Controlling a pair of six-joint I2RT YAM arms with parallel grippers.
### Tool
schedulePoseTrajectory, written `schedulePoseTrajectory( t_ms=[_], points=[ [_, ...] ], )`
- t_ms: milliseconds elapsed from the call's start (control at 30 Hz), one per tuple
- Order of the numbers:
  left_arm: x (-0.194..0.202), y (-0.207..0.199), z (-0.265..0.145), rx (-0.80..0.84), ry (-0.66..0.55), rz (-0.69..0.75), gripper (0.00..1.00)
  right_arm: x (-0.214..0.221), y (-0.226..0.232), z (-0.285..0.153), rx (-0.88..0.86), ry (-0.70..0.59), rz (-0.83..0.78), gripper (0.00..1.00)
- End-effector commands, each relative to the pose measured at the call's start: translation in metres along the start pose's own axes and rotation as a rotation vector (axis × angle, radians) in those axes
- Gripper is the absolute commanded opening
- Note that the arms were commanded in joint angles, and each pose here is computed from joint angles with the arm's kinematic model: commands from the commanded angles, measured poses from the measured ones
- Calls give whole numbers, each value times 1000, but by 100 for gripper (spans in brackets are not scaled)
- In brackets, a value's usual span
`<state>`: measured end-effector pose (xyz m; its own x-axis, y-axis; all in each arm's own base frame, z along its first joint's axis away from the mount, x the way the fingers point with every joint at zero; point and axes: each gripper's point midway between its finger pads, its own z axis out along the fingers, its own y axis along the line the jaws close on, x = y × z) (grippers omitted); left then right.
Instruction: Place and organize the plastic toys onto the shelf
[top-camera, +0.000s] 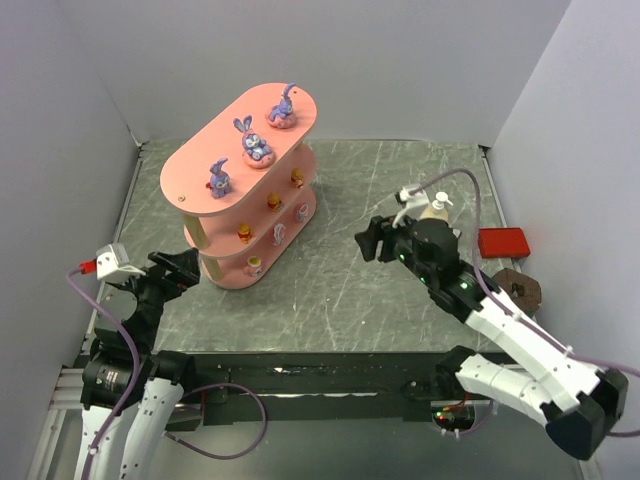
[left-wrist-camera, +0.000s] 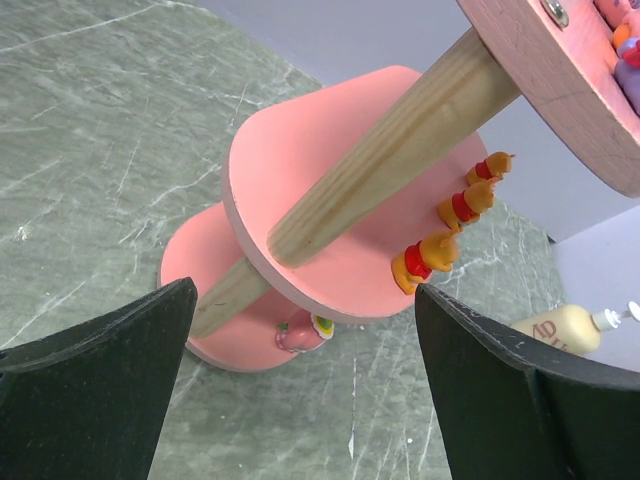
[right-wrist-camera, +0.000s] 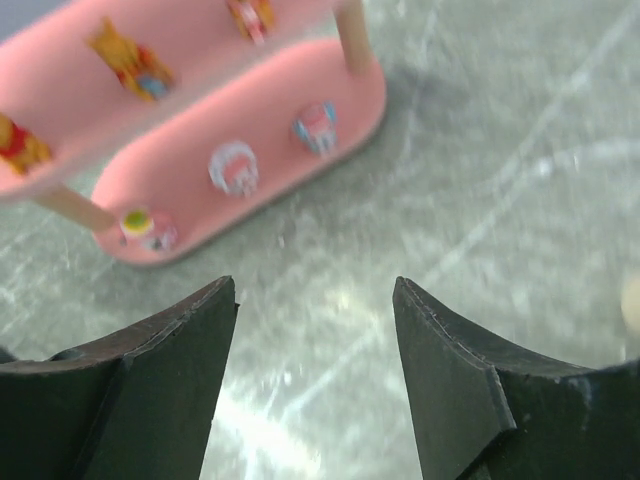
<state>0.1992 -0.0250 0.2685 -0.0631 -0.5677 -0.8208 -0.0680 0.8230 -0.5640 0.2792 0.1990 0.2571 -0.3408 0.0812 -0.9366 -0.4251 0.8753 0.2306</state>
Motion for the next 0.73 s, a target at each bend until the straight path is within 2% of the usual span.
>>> schedulePoseTrajectory(
  t_ms=[0, 267, 700],
  points=[
    [-19, -8, -7, 21, -61, -21, 96, 23, -18, -30, 75, 49, 89, 71],
    [-20, -12, -9, 45, -66, -24, 96, 30, -31, -63, 116, 19, 120, 72],
    [-24, -19, -15, 91, -82, -16, 96, 27, -37, -68, 143, -7, 136, 72]
  ],
)
